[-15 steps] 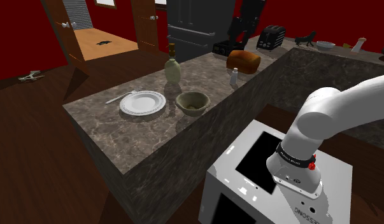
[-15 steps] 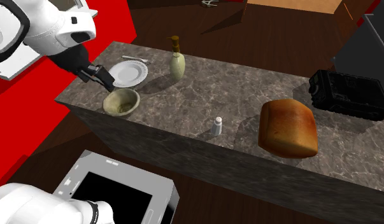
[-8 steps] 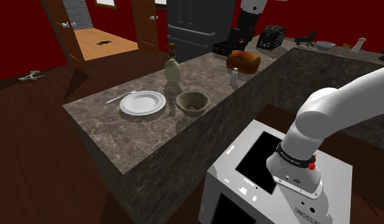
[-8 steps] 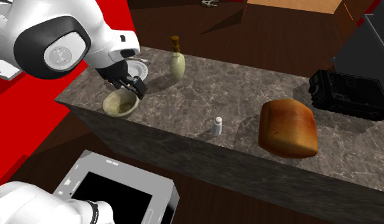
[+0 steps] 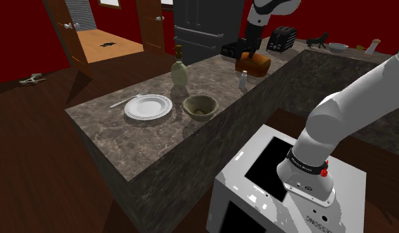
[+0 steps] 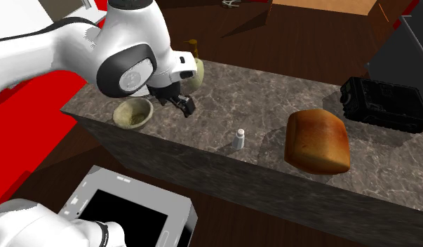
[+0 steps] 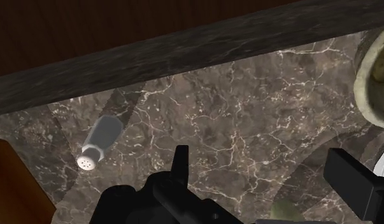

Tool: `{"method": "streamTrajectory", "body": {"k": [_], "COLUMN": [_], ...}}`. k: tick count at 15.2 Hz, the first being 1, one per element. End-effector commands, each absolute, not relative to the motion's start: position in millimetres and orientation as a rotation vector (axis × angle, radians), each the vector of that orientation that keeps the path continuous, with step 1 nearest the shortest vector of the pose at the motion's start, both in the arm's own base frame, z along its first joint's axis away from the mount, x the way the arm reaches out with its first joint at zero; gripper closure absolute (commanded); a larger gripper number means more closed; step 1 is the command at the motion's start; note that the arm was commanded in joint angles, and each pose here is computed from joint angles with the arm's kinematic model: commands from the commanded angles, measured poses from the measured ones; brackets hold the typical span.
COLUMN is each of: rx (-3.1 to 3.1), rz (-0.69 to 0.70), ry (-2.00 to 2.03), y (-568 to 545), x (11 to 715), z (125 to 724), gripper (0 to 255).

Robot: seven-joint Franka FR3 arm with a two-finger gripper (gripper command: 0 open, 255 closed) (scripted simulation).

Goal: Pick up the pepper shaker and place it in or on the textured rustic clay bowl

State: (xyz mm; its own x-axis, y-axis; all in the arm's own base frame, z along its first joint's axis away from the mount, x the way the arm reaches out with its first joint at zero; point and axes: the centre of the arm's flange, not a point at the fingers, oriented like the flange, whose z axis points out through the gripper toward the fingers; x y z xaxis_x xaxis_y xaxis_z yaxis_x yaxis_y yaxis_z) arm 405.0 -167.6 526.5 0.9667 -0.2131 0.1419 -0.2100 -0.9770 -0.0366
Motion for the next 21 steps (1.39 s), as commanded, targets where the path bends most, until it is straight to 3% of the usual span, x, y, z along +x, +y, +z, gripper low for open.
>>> {"method": "streamTrajectory", "body": {"k": [1, 21], "rx": [-3.093, -3.060], "rz": [-0.219, -0.140], "ry": [0.357, 0.572], "y": [-189, -388], "x": [418, 487], "z": [513, 382], "gripper": [0, 0]}}
